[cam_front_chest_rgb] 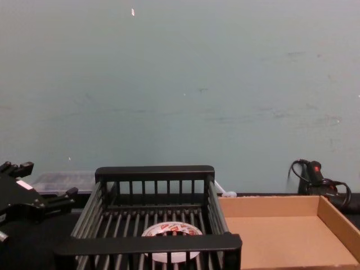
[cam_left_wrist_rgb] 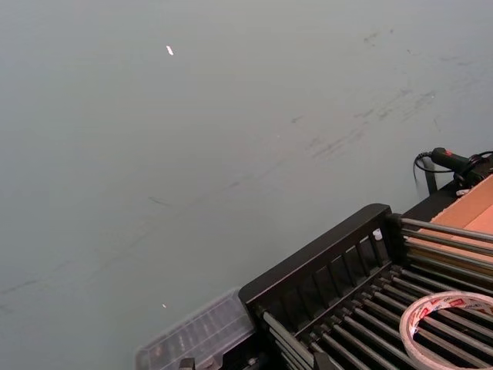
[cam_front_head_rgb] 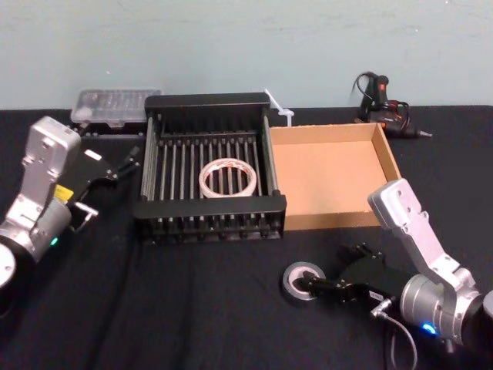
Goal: Pick up the white tape and place it into the black box , Pick up the silver tape and place it into the brown box.
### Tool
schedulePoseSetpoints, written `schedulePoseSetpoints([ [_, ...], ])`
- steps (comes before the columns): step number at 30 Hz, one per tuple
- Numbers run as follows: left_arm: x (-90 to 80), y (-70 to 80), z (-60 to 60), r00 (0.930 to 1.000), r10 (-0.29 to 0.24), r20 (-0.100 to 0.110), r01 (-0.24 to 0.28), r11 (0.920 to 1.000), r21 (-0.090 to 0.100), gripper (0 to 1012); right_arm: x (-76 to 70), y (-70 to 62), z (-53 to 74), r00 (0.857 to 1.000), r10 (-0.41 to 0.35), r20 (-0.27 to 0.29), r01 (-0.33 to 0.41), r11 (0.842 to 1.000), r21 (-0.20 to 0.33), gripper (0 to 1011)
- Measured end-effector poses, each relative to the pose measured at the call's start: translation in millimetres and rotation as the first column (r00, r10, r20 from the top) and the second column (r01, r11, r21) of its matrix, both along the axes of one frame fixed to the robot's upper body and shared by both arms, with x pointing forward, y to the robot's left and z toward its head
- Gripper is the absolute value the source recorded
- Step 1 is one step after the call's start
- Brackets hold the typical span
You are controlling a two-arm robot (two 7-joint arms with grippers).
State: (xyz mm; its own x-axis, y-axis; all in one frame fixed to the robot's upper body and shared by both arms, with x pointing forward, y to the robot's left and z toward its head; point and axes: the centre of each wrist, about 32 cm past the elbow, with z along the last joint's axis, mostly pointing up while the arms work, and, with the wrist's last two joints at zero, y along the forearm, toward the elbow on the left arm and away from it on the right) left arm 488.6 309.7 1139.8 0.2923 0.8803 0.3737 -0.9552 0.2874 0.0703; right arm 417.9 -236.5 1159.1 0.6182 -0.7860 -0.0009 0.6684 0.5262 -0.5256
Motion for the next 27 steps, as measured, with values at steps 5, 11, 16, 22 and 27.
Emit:
schedulePoseSetpoints([
  [5, 0.0, 0.0, 0.0, 1.0000, 0.000, 0.000, 0.000, 1.0000, 0.000, 1001, 1.3, 0.7, -1.3, 1.000, 0.002, -0.002, -0.002, 1.000, 0.000, 1000],
  [11, 0.0, 0.0, 0.0, 1.0000, 0.000, 0.000, 0.000, 1.0000, 0.000, 1001, 1.4, 0.7, -1.2, 1.000, 0.002, -0.001, -0.002, 1.000, 0.000, 1000],
  [16, 0.0, 0.0, 0.0, 1.0000, 0.000, 0.000, 0.000, 1.0000, 0.000, 1001, 1.3, 0.7, -1.0, 1.000, 0.003, 0.001, -0.003, 1.000, 0.000, 1000],
  [22, 0.0, 0.0, 0.0, 1.0000, 0.000, 0.000, 0.000, 1.0000, 0.000, 1001, 1.2, 0.5, -0.8, 1.000, 0.002, 0.001, -0.002, 1.000, 0.000, 945],
  [27, 0.0, 0.0, 0.0, 1.0000, 0.000, 0.000, 0.000, 1.0000, 0.000, 1001, 1.1, 0.4, -0.8, 1.000, 0.002, 0.002, -0.002, 1.000, 0.000, 826],
])
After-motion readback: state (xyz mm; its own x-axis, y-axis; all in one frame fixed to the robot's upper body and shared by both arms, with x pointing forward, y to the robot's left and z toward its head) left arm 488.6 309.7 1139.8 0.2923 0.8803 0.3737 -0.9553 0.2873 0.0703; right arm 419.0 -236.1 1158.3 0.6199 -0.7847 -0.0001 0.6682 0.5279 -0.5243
